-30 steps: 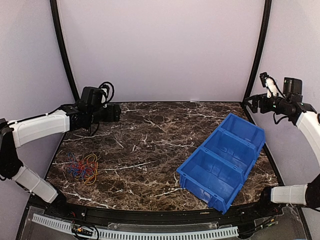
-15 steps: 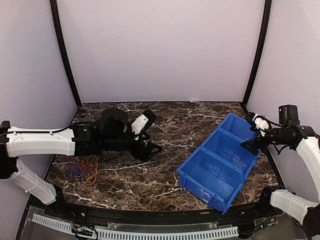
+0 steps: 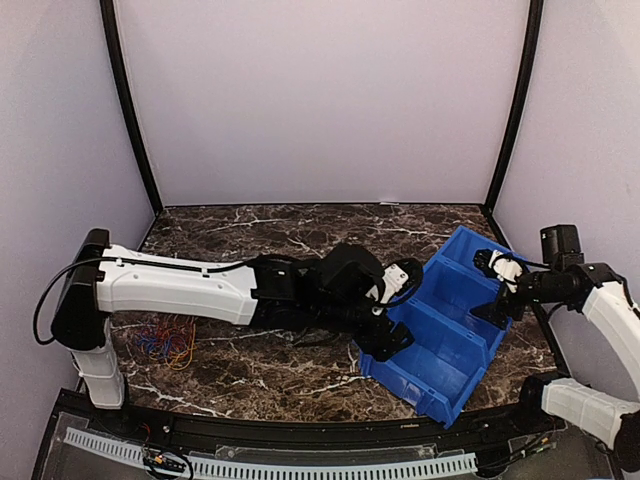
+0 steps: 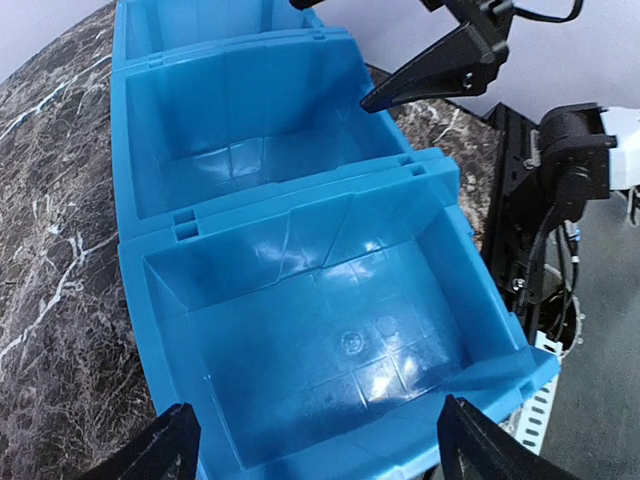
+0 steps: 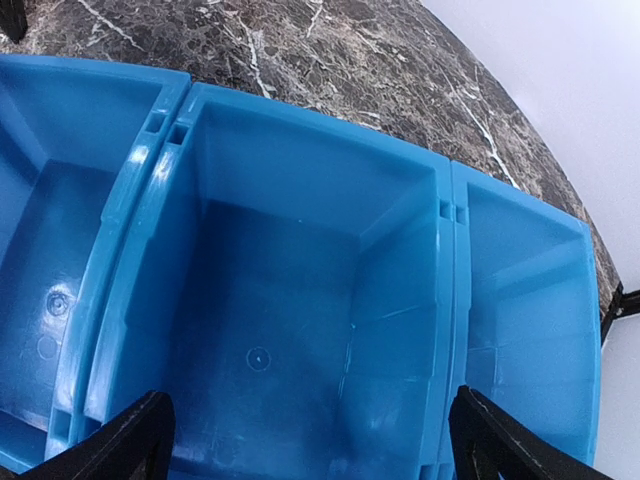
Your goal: Untangle the cables
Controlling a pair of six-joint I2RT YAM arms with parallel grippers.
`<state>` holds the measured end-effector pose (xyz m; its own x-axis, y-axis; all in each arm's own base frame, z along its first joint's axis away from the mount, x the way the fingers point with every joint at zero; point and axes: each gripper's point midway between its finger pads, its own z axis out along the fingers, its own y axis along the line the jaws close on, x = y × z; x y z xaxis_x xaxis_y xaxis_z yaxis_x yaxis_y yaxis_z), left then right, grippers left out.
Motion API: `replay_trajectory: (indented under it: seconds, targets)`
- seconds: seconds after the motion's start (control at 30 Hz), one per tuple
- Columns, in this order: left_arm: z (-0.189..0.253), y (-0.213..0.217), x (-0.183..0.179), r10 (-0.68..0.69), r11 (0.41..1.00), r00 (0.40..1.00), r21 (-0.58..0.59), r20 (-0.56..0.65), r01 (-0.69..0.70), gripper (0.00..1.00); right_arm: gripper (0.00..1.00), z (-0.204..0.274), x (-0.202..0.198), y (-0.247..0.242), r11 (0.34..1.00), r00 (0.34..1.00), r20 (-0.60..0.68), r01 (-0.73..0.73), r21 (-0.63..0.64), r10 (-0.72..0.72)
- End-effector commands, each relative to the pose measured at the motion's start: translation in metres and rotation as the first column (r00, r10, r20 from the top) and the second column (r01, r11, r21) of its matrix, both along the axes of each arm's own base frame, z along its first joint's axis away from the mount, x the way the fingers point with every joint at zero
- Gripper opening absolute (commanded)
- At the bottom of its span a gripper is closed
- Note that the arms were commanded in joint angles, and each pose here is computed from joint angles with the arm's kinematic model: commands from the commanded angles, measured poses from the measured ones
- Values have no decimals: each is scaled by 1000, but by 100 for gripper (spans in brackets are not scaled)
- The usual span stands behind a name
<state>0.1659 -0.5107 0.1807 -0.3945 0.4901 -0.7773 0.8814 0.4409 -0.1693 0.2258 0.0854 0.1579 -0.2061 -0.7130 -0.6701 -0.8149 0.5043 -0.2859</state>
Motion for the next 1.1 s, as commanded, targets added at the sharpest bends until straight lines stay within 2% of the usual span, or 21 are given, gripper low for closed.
replay_trajectory:
  seconds: [0.0, 0.13, 0.33, 0.5, 0.63, 0.9, 1.07]
  targets:
    - [-13, -2, 15, 94, 985, 995, 139, 41, -99, 86, 98, 19, 21, 20, 989, 999, 52, 2, 145, -9]
    - [-23, 0, 33, 142, 961, 982, 222, 127, -167, 86, 98, 31, 26, 29, 974, 997, 75, -3, 225, -14]
    - [-44, 0, 49, 145, 927, 968, 313, 203, -204, 88, 99, 35, 32, 19, 977, 990, 116, 61, 206, -86]
    - [-52, 2, 66, 155, 910, 954, 340, 256, -239, 88, 99, 33, 48, 2, 966, 970, 127, 179, 186, -205]
    - [-53, 12, 90, 193, 894, 942, 346, 276, -284, 88, 99, 30, 51, 1, 961, 969, 109, 198, 192, -221]
    - [-62, 62, 165, 322, 826, 894, 369, 312, -426, 87, 99, 26, 53, -2, 954, 964, 96, 226, 196, -248]
    - [-57, 109, 231, 417, 751, 815, 352, 402, -558, 86, 99, 24, 55, -5, 947, 961, 85, 243, 210, -265]
